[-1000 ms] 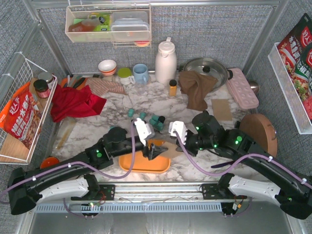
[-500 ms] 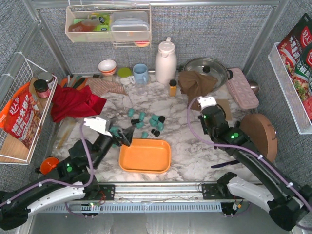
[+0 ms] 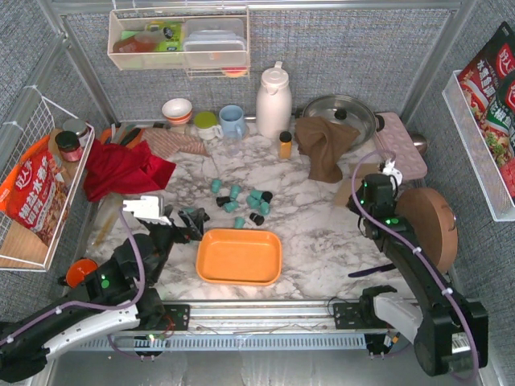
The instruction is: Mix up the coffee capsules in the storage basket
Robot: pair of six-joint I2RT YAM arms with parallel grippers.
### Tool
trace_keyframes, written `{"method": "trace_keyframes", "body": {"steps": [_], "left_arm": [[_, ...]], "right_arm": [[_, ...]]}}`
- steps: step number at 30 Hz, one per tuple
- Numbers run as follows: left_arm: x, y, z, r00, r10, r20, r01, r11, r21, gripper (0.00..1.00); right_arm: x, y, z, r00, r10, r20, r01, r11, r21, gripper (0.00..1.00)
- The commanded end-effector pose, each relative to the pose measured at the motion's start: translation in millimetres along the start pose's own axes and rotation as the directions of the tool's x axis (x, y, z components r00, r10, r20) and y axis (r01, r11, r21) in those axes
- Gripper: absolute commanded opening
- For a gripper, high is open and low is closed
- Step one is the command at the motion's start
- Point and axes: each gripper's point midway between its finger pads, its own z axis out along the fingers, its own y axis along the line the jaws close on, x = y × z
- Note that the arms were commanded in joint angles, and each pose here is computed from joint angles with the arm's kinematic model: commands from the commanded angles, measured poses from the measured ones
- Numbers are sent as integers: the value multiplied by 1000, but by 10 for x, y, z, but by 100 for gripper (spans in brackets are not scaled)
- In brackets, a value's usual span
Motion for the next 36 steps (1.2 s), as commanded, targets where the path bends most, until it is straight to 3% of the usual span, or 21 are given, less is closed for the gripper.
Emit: {"method": "trace_keyframes", "body": {"steps": [1, 5, 7, 9, 12, 14, 16, 20, 25, 31, 36], "left_arm": [[65, 6, 25, 1000, -17, -7, 17, 1000, -17, 99], [118, -18, 46, 1000, -14, -21, 13, 1000, -14, 99], [141, -30, 55, 1000, -11, -28, 11, 1000, -13, 99], [156, -42, 60, 999, -10, -33, 10, 1000, -9, 99], [172, -43, 67, 999, -9, -36, 9, 1000, -12, 99], [175, -38, 75, 999, -7, -35, 7, 1000, -17, 99], [181, -28, 83, 999, -5, -36, 4, 1000, -26, 99], [222, -27, 103, 999, 3, -48, -5, 999, -39, 99], [287, -37, 153, 998, 13, -61, -16, 998, -58, 99], [396, -54, 204, 994, 11, -106, -20, 996, -92, 99], [605, -26, 206, 982, 11, -187, -36, 991, -128, 99]], "right_arm": [[-223, 252, 141, 979, 203, 20, -200, 974, -103, 0], [-201, -7, 294, 967, 254, 4, -254, 967, 1, 0], [-176, -195, 339, 959, 283, -9, -282, 958, 59, 25], [-137, -301, 349, 959, 282, -27, -279, 957, 85, 40], [-132, -434, 313, 969, 247, -30, -241, 960, 141, 74], [-166, -480, 279, 979, 198, -40, -189, 967, 168, 87], [-198, -523, 232, 989, 138, -61, -124, 973, 193, 93], [-434, -491, 83, 999, 35, -14, -31, 979, 202, 99], [-739, -262, -152, 987, -156, 33, 147, 972, 184, 99], [-590, 599, -469, 913, -409, -6, 405, 907, -115, 91], [-171, 967, -699, 866, -497, -55, 464, 840, -281, 84]]}}
